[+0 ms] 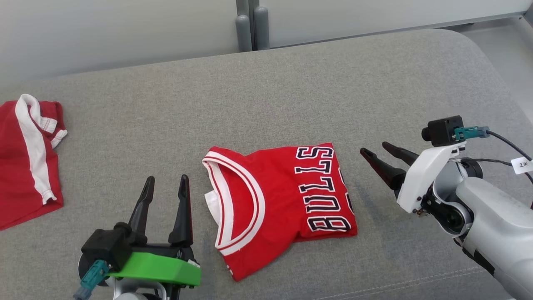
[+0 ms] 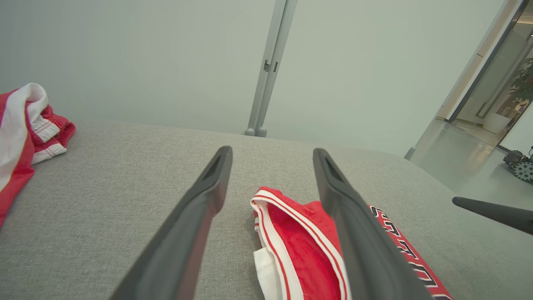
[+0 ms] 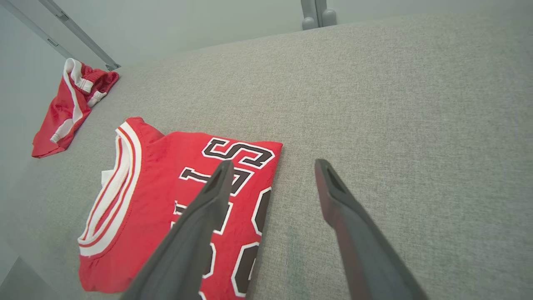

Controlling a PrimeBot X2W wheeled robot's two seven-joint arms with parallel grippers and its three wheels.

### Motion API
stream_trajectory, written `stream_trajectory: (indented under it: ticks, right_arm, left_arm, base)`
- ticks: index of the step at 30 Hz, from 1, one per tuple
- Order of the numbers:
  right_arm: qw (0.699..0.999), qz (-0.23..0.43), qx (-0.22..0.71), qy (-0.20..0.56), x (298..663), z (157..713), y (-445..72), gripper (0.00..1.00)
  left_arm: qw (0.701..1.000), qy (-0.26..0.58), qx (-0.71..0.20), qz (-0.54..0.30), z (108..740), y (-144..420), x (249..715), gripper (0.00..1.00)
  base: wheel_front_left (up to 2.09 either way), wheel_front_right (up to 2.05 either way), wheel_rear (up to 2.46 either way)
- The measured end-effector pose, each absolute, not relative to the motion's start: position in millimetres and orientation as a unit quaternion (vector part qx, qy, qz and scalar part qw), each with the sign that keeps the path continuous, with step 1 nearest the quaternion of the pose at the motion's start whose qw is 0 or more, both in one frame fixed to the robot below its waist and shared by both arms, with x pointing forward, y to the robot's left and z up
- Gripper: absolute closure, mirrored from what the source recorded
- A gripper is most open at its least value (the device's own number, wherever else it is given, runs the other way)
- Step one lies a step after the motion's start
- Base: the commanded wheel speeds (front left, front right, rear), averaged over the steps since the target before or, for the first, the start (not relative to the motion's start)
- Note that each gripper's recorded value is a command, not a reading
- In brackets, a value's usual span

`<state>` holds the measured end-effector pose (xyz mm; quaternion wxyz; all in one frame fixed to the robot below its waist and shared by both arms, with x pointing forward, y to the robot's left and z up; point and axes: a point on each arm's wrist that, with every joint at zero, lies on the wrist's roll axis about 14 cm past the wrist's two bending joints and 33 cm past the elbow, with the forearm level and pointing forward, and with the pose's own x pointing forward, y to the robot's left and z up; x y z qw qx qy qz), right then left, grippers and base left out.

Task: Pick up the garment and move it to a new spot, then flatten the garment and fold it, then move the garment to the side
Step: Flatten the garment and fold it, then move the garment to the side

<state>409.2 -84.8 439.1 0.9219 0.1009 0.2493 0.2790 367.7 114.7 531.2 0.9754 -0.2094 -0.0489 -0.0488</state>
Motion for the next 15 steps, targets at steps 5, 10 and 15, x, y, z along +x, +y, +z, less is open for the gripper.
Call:
stream_trajectory:
  ticks: [5,10,15]
  right_arm:
    - [0.917,0.27,0.123,0.267,407,423,-86,0.0]
    - [0.904,0.275,0.14,0.297,400,404,-79,0.0]
    - [0.887,0.287,0.149,0.328,392,388,-66,0.0]
  left_arm:
    - [0.976,-0.03,-0.208,-0.06,521,106,371,0.0]
    - [0.977,-0.022,-0.207,-0.052,515,110,374,0.0]
    - [0.978,-0.024,-0.204,-0.038,515,119,377,0.0]
  base:
    - [0.0,0.0,0.0]
    - [0.0,0.0,0.0]
    - [0.0,0.0,0.0]
